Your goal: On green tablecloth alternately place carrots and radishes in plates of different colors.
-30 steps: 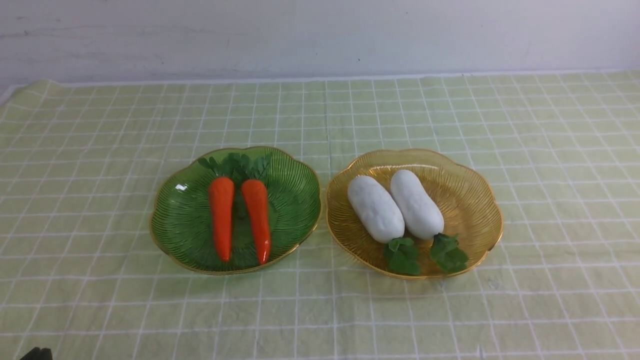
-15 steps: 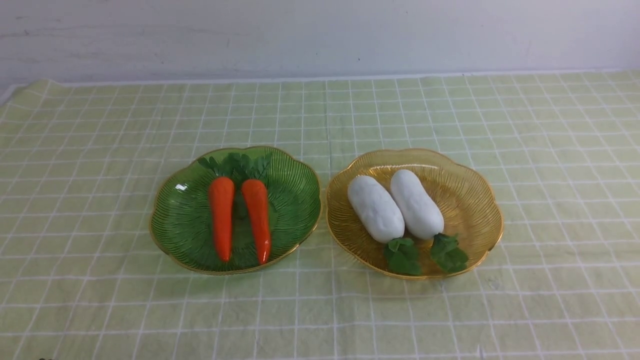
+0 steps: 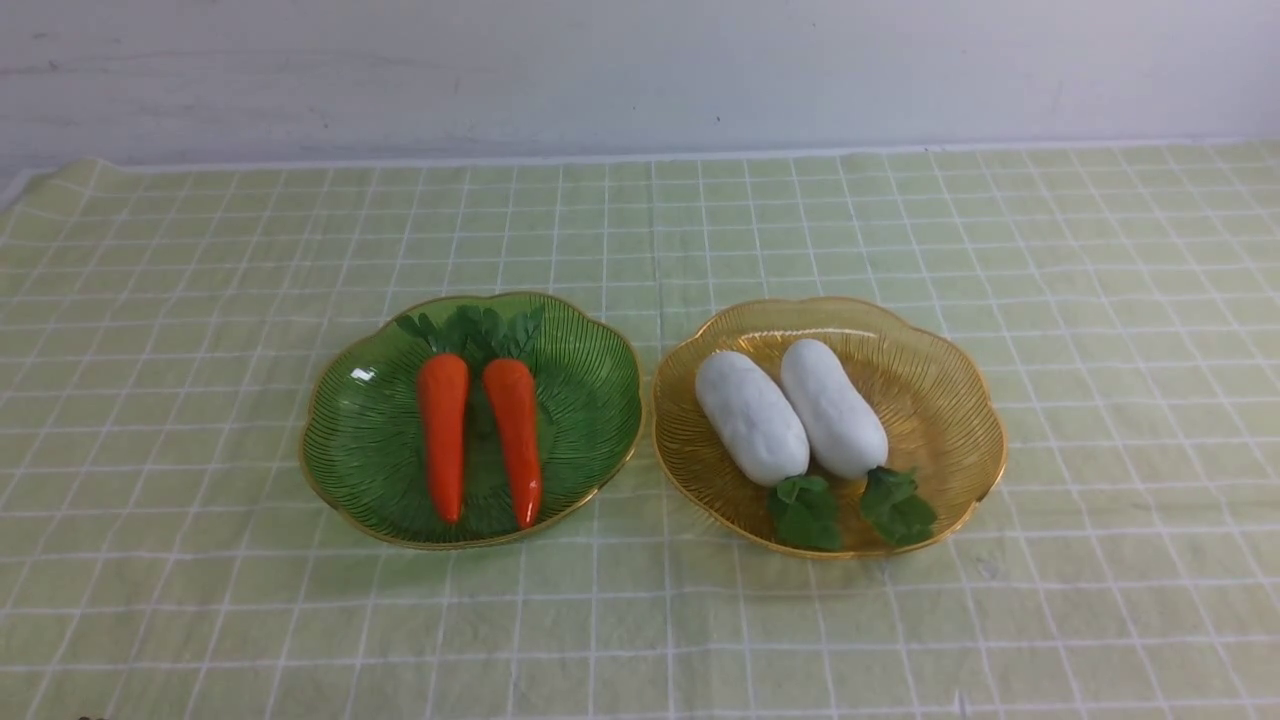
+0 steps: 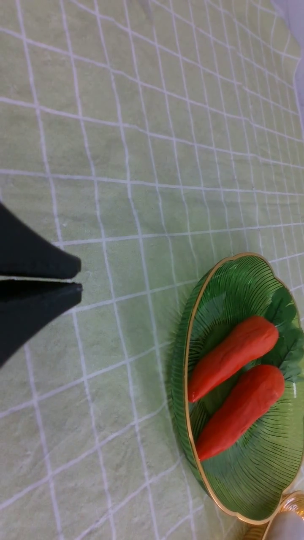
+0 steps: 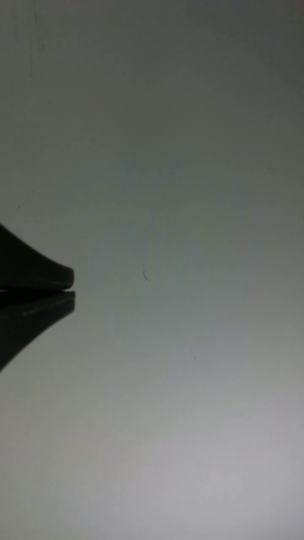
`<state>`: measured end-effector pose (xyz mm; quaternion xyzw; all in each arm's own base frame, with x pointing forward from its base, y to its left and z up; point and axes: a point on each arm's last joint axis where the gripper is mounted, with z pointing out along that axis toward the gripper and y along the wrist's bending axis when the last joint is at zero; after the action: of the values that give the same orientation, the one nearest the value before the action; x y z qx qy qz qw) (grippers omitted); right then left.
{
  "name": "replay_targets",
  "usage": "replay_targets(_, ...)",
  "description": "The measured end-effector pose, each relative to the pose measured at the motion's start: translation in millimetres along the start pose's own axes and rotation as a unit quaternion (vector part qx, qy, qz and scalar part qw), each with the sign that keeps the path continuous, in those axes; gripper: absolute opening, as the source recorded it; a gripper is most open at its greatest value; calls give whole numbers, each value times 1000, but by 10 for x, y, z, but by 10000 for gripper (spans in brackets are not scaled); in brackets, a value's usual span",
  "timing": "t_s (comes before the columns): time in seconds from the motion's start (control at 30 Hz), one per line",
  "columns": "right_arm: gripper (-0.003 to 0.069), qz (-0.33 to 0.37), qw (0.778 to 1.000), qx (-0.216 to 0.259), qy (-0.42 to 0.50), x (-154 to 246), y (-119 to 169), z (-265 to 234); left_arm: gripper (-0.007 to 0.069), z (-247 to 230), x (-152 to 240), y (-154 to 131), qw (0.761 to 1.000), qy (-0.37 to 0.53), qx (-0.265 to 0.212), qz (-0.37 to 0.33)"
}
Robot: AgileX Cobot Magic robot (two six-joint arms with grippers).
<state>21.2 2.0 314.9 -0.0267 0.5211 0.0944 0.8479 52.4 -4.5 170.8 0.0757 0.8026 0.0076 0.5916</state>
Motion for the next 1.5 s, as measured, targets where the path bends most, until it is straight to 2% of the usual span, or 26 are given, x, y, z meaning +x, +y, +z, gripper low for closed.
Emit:
replay_targets(0.2,-14,-122,991,6,57,215,-5,-8,-8,0,0,0,1000,0,0,0)
replay_targets(0.3,-14,-167,976,27,136,564,-52,-52,-8,0,0,0,1000,0,0,0)
replay_targets(0.47,-14,-148,959,55,235,1131,-131,-205,-8,0,1,0,1000,1,0,0)
replay_targets(0.63,-14,-114,937,52,327,1338,-129,-313,-8,0,3,0,1000,2,0,0)
replay_targets(0.8,-14,-90,937,59,332,1341,-126,-319,-8,0,4,0,1000,2,0,0)
replay_targets(1.5,-14,-85,937,62,332,1340,-128,-319,-8,0,5,-1,1000,2,0,0)
